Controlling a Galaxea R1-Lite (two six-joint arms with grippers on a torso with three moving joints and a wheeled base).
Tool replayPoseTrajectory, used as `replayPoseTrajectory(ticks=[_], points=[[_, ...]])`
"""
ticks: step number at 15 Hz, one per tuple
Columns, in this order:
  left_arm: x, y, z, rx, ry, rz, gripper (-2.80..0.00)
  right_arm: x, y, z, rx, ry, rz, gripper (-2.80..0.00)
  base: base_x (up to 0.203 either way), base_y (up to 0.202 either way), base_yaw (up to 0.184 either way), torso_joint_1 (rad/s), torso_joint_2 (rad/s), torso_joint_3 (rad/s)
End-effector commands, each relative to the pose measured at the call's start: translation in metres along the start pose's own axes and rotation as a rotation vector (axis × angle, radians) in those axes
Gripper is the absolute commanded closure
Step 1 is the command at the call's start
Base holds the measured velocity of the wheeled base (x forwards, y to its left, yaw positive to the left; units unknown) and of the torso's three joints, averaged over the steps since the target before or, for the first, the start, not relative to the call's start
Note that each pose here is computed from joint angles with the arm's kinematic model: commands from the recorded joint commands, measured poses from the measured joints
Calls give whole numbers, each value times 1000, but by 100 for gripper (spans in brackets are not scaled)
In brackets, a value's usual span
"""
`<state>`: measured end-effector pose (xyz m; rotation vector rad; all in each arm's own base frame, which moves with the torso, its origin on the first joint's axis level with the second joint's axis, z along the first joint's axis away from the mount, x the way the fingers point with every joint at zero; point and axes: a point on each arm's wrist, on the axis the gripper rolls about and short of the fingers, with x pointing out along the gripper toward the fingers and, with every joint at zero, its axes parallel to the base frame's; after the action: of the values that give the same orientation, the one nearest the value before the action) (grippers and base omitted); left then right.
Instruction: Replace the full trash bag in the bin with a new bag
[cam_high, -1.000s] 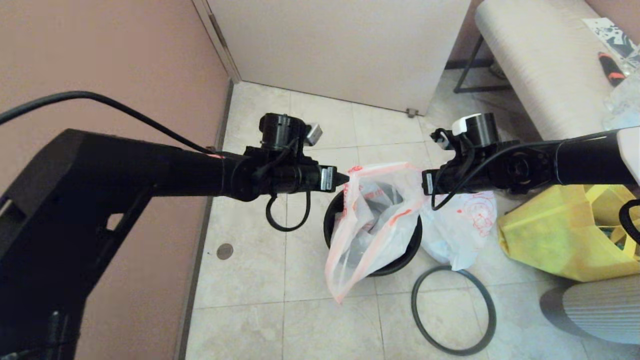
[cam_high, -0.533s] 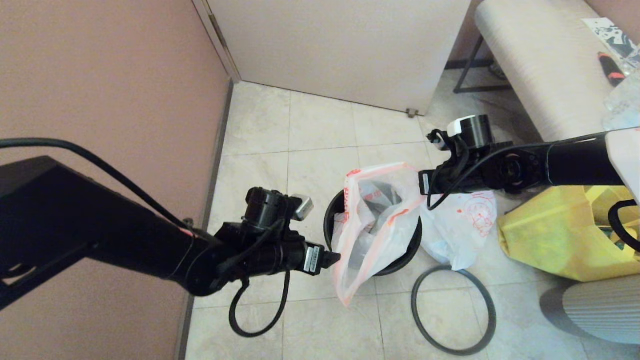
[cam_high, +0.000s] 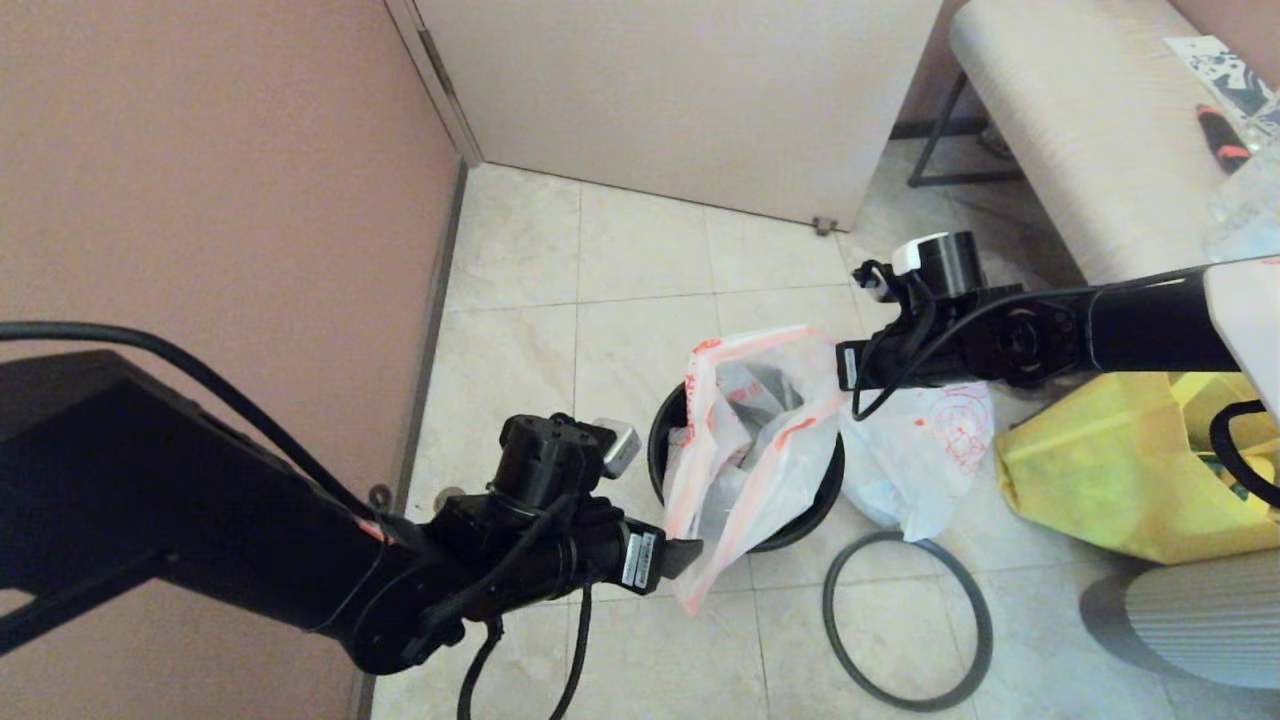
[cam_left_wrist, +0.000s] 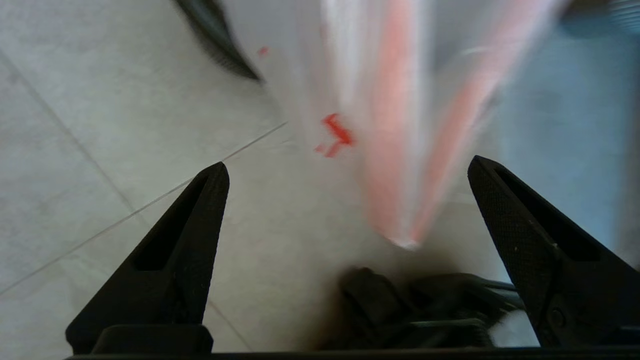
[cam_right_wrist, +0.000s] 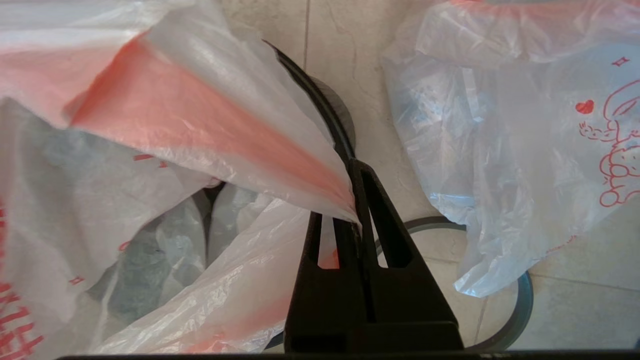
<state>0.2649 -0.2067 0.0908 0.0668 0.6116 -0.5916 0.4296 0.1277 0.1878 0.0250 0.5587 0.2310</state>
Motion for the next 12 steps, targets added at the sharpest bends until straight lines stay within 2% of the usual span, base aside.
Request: replayPoseTrajectory(ticks=[1, 3, 6, 7, 9, 12], points=[[24, 4, -16, -1, 47, 31, -280, -2, 1, 1, 0, -3, 4, 0, 0, 0, 0, 0, 0, 0], [46, 10, -21, -9, -4, 55, -280, -2, 1, 1, 1, -5, 4, 0, 0, 0, 0, 0, 0, 0], [72, 11, -12, -18, -63, 90, -280, -3, 3, 2, 18, -6, 8, 0, 0, 0, 0, 0, 0, 0], [80, 11, -9, -22, -84, 122, 0, -4, 3, 2, 24, -10, 9, 0, 0, 0, 0, 0, 0, 0], [85, 8, 6, -36, -138, 138, 0, -4, 3, 4, 38, -26, 11, 0, 0, 0, 0, 0, 0, 0], [81, 13, 32, -58, -227, 186, 0, 3, 4, 16, 58, -123, 24, 0, 0, 0, 0, 0, 0, 0]])
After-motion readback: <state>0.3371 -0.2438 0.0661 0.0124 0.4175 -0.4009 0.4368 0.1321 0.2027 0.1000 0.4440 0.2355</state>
